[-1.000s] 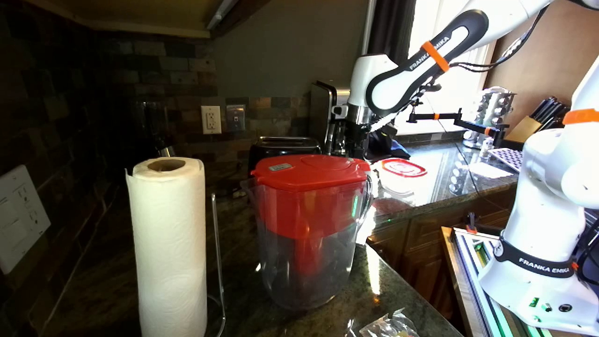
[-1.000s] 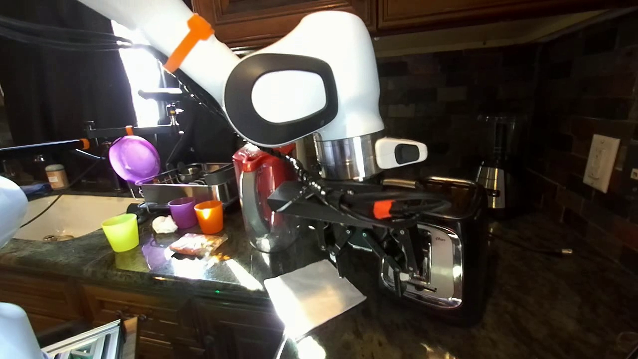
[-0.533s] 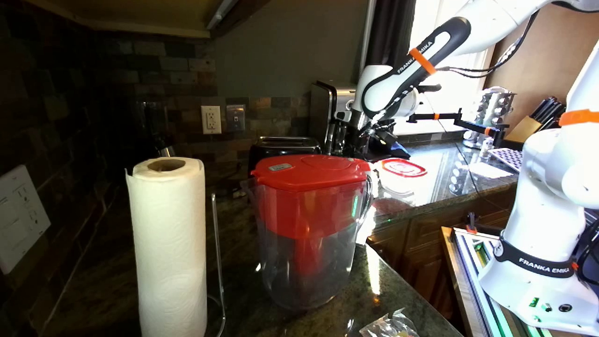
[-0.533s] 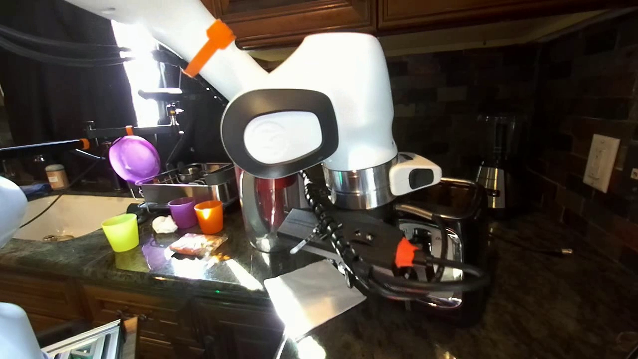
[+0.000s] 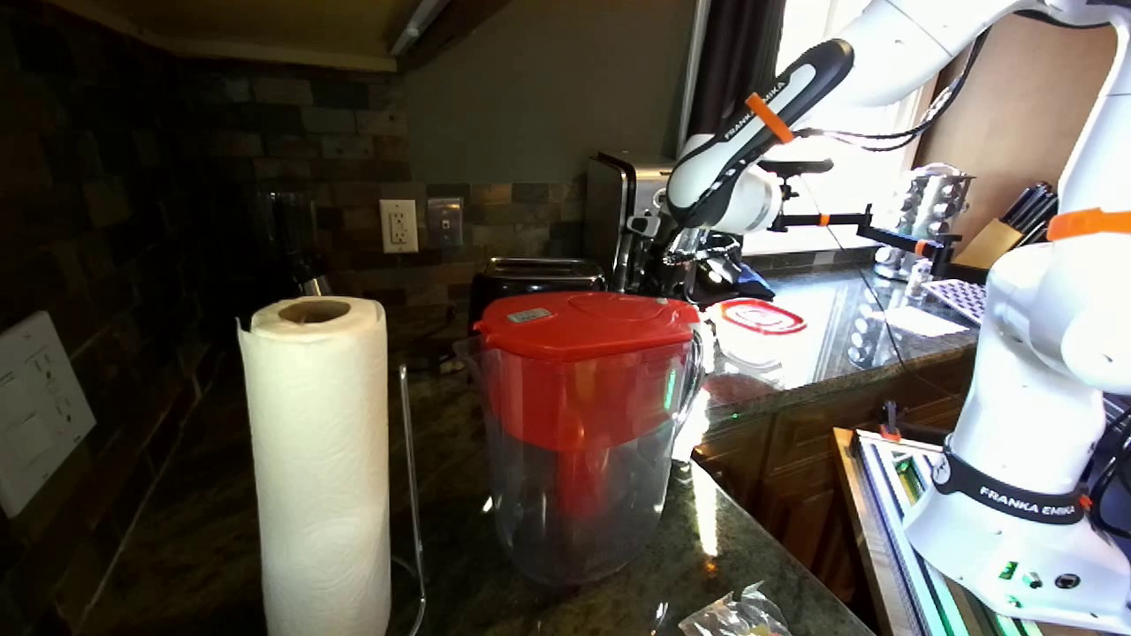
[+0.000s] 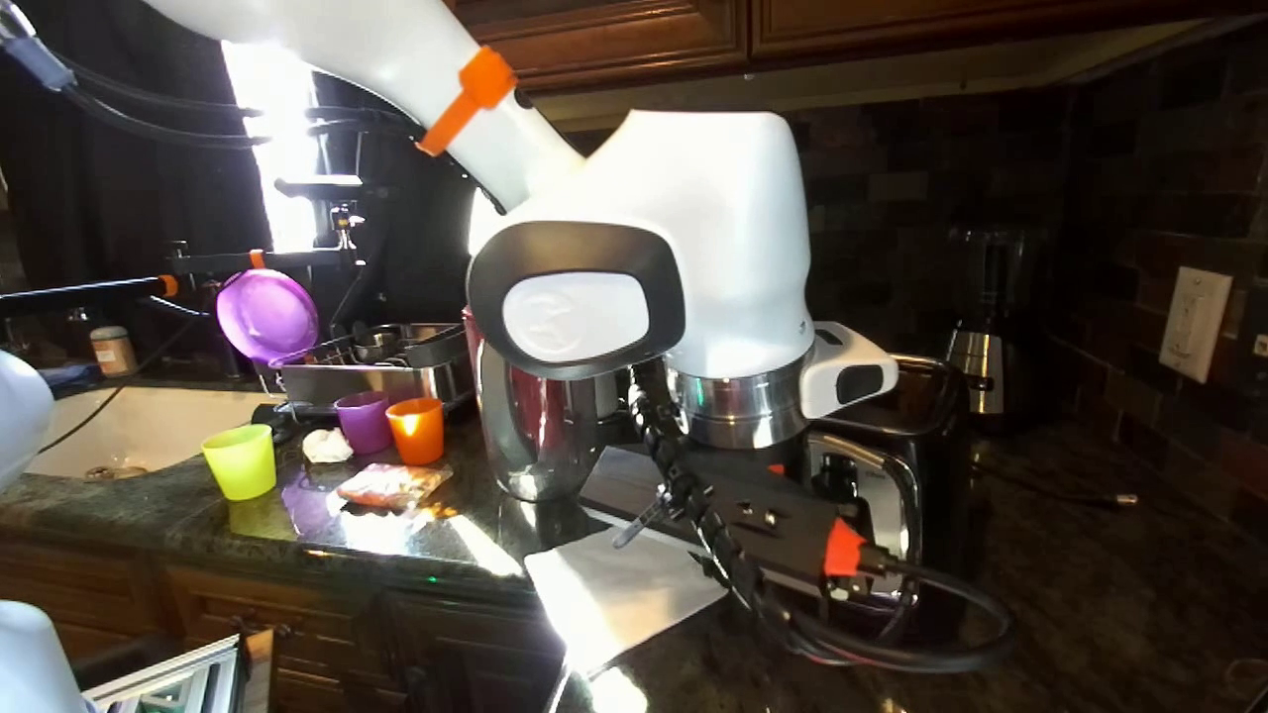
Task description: Push the lever on the toaster downwards.
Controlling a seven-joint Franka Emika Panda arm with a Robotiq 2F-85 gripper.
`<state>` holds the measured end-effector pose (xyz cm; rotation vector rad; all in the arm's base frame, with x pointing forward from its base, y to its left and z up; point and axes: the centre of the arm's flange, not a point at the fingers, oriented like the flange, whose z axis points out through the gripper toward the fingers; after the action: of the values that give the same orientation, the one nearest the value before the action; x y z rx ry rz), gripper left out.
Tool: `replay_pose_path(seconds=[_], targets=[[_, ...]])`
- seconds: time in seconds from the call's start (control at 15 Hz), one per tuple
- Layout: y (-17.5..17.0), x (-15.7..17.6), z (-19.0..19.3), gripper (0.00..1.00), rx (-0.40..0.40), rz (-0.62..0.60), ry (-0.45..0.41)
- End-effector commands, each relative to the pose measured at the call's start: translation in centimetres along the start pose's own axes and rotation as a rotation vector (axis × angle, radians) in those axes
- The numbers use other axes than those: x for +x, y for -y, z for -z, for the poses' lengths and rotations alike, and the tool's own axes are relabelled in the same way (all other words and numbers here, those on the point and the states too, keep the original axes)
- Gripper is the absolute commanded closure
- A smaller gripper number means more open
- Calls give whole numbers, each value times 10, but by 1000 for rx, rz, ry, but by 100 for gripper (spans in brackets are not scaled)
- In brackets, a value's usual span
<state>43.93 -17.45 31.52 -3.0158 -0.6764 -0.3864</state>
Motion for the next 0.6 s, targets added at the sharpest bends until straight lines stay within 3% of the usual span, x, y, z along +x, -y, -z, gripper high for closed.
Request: replay_pose_path(seconds=[0.0,0.53], targets=[[-13,7,-17,0,6,7,-32],[-22,20,-32,0,8,-11,-83]])
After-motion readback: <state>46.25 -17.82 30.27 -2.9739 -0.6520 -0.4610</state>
